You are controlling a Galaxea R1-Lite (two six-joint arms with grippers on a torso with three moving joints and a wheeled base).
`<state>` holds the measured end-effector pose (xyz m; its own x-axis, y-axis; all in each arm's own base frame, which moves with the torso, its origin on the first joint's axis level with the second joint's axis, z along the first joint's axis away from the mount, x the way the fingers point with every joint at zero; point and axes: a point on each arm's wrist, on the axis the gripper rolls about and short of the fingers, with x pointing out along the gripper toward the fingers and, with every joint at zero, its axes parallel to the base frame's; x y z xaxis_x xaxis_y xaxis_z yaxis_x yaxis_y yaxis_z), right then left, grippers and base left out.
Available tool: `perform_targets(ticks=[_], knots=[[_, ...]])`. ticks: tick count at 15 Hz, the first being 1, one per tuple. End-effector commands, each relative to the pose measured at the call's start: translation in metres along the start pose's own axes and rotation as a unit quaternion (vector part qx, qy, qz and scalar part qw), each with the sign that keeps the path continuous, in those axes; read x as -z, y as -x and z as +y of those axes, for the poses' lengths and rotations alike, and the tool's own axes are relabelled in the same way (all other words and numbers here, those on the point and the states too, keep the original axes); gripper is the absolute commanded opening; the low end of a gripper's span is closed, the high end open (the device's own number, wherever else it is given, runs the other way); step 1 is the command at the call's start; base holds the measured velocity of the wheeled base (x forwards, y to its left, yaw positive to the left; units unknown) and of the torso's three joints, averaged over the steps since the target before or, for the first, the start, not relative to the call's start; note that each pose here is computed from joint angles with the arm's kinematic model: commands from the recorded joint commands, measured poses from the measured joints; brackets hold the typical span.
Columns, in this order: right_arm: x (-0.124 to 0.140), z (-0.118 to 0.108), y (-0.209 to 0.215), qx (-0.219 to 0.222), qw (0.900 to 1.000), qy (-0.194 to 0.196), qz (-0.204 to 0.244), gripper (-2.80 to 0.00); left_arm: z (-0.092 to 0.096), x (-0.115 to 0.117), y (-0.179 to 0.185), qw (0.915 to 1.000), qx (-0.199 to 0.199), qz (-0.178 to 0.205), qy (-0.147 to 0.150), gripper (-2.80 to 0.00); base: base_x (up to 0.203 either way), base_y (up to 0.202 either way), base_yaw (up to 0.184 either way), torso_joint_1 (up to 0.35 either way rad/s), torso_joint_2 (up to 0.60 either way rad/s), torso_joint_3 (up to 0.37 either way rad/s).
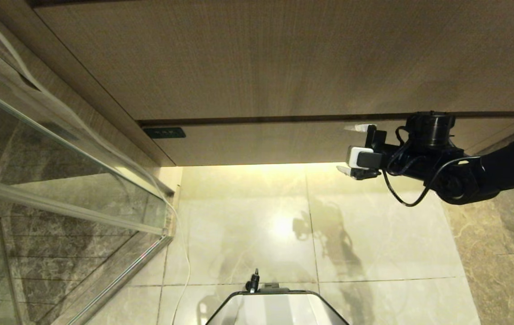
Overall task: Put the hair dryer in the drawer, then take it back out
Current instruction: Pull open the drawer
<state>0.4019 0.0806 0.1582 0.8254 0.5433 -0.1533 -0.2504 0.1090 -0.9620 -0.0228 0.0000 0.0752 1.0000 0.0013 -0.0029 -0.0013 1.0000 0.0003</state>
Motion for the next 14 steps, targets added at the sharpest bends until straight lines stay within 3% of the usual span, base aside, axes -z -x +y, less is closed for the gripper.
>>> perform_targets(ticks=[1,14], knots=[[0.004,0.003,-0.009,0.001,1.0,0.005,-0.001,0.0,0.0,0.0,0.0,1.0,0.0,0.0,0.0,-2.8,0.0,0.0,0.0,0.0,0.0,0.0],[0.005,-0.009,-0.017,0.027,1.0,-0.004,0.015,0.0,0.0,0.0,0.0,1.0,0.0,-0.001,0.0,-2.8,0.0,0.0,0.0,0.0,0.0,0.0]])
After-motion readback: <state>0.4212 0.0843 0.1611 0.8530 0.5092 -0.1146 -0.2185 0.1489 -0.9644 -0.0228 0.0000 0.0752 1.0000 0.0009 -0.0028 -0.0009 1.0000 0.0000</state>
